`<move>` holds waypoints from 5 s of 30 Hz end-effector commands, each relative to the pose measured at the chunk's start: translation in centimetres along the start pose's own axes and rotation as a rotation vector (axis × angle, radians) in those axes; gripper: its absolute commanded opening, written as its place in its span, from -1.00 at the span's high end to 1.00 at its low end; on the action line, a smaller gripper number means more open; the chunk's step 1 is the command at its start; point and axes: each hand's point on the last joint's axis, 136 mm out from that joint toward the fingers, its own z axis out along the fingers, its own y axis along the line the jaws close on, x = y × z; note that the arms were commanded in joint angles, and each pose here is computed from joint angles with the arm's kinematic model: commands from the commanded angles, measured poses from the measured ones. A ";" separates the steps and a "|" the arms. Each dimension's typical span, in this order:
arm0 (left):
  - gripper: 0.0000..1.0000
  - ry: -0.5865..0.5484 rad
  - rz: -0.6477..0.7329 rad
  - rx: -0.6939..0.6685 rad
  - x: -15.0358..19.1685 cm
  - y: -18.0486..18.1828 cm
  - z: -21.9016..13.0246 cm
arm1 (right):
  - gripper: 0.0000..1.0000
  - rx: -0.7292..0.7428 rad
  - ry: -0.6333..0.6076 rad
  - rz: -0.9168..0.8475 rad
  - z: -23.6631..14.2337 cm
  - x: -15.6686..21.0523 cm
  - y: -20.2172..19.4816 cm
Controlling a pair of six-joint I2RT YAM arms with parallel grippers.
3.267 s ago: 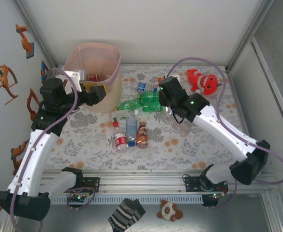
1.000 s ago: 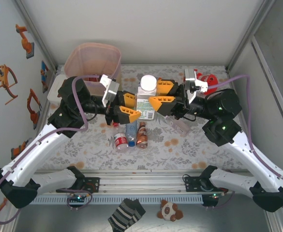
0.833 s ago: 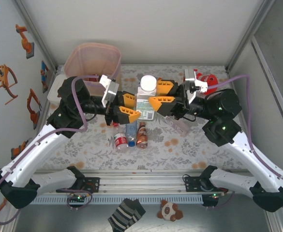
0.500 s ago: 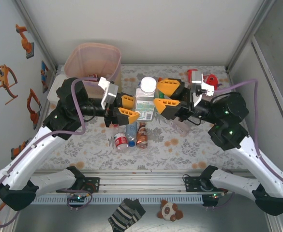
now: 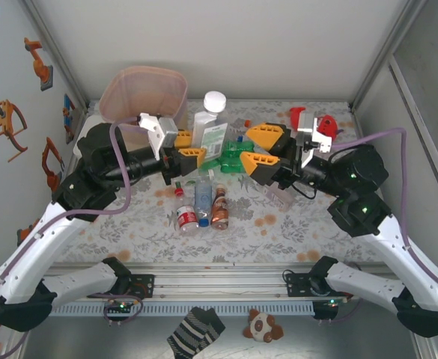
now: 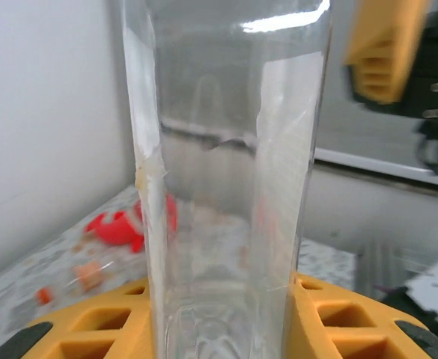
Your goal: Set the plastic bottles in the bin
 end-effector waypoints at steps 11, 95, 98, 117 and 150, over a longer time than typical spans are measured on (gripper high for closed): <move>0.43 0.180 -0.014 -0.604 0.6 12.3 -4.4 | -0.10 0.056 -0.002 -0.032 -0.7 -1.1 -0.2; -0.39 0.895 -0.558 -0.772 19.3 33.9 -5.0 | -0.03 0.636 0.528 -0.027 -6.8 10.0 -9.5; -0.41 0.846 -0.557 -0.754 17.7 33.1 -4.8 | -0.04 0.668 0.583 -0.034 -7.3 11.2 -10.2; -0.43 0.529 -0.521 -0.554 9.1 26.0 -4.2 | 0.05 0.762 1.093 -0.133 -10.9 20.6 -14.2; -0.59 -0.024 -0.310 -0.175 8.3 9.5 -3.3 | 0.04 0.713 1.606 0.272 -20.0 38.6 -21.9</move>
